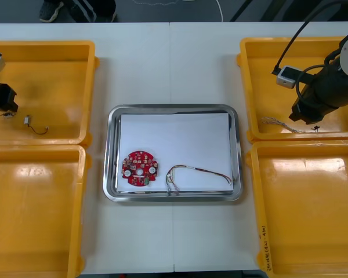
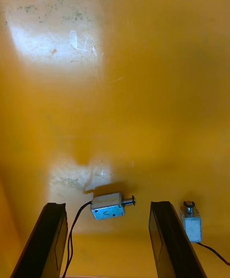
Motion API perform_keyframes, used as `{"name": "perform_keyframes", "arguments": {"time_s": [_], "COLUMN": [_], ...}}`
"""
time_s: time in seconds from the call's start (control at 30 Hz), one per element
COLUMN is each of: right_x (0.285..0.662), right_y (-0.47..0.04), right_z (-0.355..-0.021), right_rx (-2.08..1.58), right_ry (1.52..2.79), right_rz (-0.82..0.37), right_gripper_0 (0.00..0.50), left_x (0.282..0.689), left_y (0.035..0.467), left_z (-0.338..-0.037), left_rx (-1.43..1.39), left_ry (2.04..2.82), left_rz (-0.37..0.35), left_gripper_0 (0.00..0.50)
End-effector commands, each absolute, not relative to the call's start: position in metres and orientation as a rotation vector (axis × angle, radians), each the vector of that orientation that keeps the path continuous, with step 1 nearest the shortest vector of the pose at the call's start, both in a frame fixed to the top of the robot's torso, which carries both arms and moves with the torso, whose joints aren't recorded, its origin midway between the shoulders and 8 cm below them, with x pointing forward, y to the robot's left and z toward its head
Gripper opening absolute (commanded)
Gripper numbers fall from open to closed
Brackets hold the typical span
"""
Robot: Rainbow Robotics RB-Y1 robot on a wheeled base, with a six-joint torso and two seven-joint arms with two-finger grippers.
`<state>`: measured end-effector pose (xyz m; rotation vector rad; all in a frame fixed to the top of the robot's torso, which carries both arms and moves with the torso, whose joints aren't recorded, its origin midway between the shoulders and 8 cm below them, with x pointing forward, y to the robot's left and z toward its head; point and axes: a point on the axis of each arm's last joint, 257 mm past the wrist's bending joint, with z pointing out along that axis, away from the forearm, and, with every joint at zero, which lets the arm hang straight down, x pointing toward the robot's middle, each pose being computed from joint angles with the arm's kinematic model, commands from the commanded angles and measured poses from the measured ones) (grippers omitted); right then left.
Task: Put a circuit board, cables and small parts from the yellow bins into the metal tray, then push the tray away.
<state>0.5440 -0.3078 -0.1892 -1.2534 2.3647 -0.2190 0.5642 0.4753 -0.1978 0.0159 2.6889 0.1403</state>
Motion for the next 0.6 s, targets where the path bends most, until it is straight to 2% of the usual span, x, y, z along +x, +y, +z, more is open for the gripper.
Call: {"name": "perform_keyframes", "arguments": {"time_s": [0.03, 0.6], "right_x": [0.543, 0.542], "right_y": [-0.324, -0.324], "right_z": [-0.185, -0.215], "right_rx": [-1.294, -1.279], "right_ry": [2.346, 2.370], "right_rz": [-0.281, -0.234], "right_gripper_0": [0.460, 0.460], "left_x": [0.568, 0.562], "left_y": [0.472, 0.472], "left_z": [-0.201, -0.221], "left_rx": [-0.082, -0.089], "left_ry": [2.659, 2.670], "left_rz": [0.078, 0.067], "left_gripper_0": [0.500, 0.500]}}
